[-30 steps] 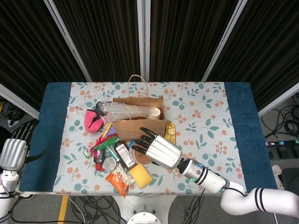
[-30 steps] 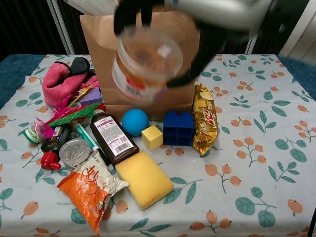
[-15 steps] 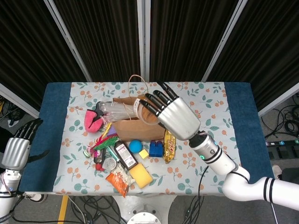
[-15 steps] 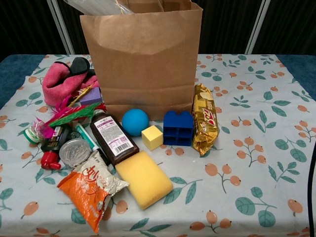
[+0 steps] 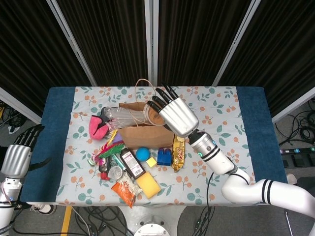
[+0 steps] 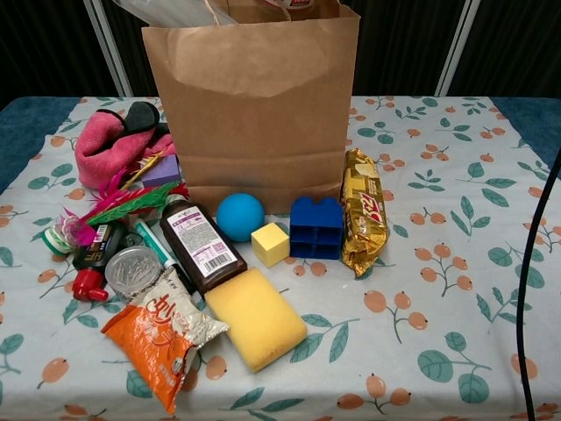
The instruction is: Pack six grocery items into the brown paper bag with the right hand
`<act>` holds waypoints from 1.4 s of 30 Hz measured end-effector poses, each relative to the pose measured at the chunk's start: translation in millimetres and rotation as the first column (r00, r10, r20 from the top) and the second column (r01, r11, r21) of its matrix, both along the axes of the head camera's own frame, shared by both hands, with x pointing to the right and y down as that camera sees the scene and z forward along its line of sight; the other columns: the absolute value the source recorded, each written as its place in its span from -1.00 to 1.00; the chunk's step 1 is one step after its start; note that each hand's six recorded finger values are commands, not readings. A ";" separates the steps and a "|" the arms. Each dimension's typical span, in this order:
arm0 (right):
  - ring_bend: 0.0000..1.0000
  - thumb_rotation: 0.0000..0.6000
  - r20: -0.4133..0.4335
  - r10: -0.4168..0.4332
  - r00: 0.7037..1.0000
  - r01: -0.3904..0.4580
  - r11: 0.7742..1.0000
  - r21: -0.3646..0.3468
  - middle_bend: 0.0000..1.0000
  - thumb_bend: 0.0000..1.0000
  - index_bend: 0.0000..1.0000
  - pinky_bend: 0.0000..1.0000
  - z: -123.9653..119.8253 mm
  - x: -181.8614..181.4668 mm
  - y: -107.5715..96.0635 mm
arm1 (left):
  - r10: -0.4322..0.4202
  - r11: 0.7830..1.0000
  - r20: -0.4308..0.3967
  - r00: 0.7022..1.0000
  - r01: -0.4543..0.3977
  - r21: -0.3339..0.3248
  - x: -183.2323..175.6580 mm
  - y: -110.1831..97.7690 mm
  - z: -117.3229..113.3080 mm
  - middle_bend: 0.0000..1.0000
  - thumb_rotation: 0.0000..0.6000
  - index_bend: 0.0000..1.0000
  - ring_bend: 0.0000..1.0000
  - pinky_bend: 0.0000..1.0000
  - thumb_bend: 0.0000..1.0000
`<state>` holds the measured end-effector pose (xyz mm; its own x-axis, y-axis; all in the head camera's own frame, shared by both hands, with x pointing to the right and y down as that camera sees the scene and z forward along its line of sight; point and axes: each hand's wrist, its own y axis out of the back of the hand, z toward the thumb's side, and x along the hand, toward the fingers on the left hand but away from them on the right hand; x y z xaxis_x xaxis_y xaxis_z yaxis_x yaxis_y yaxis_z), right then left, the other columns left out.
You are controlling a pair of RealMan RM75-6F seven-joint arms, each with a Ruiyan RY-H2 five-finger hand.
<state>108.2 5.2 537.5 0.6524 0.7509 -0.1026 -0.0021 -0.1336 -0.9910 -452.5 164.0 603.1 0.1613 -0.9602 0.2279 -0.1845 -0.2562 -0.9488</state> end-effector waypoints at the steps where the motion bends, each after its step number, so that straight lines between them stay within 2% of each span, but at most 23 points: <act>1: -1.00 1.00 0.008 0.001 1.000 -0.001 1.000 -0.008 -0.80 -1.00 -1.00 -1.00 -1.4 -0.5 -0.1 | 0.000 1.000 0.000 1.000 0.000 0.000 0.0 0.0 0.1 -0.60 1.00 -0.71 -0.70 -0.55 -0.72; 10: -1.00 1.00 0.086 0.007 0.996 -0.010 0.999 0.036 -0.82 -1.00 -1.00 -1.00 -31.5 5.3 -0.9 | 0.008 1.000 -0.007 1.000 -0.008 -0.004 3.2 0.0 0.7 -0.60 1.00 -0.71 -0.70 -0.55 -0.72; 16: -1.00 1.00 0.126 -0.037 0.991 0.029 0.998 0.059 -0.74 -1.00 -1.00 -1.00 -57.3 18.0 20.0 | 0.012 1.000 -0.008 1.000 -0.012 -0.005 5.3 0.0 -0.2 -0.60 1.00 -0.71 -0.70 -0.55 -0.72; 19: -0.97 1.00 0.089 -0.058 0.994 0.054 0.997 0.046 -0.71 -1.00 -0.96 -1.00 -58.5 37.7 37.8 | 0.017 1.000 -0.009 1.000 -0.017 -0.004 7.1 -1.2 -0.4 -0.60 1.00 -0.71 -0.70 -0.55 -0.72; 22: -0.91 1.00 0.026 -0.067 0.997 0.067 0.998 -0.002 -0.65 -1.00 -0.84 -1.00 -46.2 64.9 58.8 | 0.022 1.000 -0.012 1.000 -0.022 -0.005 9.4 -1.8 0.1 -0.60 1.00 -0.71 -0.70 -0.55 -0.72; 26: -0.90 1.00 -0.082 -0.076 0.994 0.066 0.991 -0.119 -0.63 -1.00 -0.80 -1.00 -14.1 107.8 88.3 | 0.029 0.999 -0.012 1.000 -0.030 -0.014 11.8 -0.2 2.2 -0.60 1.00 -0.71 -0.70 -0.55 -0.72; 28: -0.90 1.00 -0.135 -0.087 0.987 0.066 0.986 -0.153 -0.63 -1.00 -0.80 -1.00 0.5 123.5 95.0 | 0.033 0.999 -0.011 0.999 -0.033 -0.018 13.0 1.1 3.3 -0.60 1.00 -0.71 -0.70 -0.55 -0.72; 31: -0.92 1.00 -0.227 -0.128 0.966 0.086 0.979 -0.184 -0.64 -1.00 -0.79 -1.00 24.6 143.5 101.7 | 0.033 0.999 -0.009 0.999 -0.033 -0.018 13.7 2.7 3.7 -0.60 1.00 -0.71 -0.70 -0.55 -0.72; 35: -1.00 1.00 -0.337 -0.221 0.915 0.146 0.961 -0.233 -0.67 -1.00 -0.83 -1.00 57.5 154.8 106.8 | 0.025 1.000 -0.005 1.000 -0.025 -0.010 13.0 3.7 2.4 -0.60 1.00 -0.71 -0.70 -0.55 -0.72; 39: -1.00 1.00 -0.405 -0.300 0.864 0.197 0.940 -0.278 -0.72 -1.00 -0.90 -1.00 85.3 149.6 107.1 | 0.020 1.000 0.001 1.000 -0.020 -0.006 11.8 4.5 1.6 -0.60 1.00 -0.71 -0.70 -0.55 -0.72; 42: -1.00 1.00 -0.411 -0.341 0.845 0.226 0.926 -0.304 -0.72 -1.00 -0.90 -1.00 102.8 136.1 109.2 | 0.016 1.000 0.006 1.000 -0.016 -0.003 10.1 4.1 1.2 -0.60 1.00 -0.71 -0.70 -0.55 -0.72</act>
<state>244.3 114.3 640.3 0.6712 0.4558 -0.5846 -0.5120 -0.2853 -0.8102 -442.4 168.1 604.3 0.1751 -0.9569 0.2316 -0.1752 -0.2618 -0.9491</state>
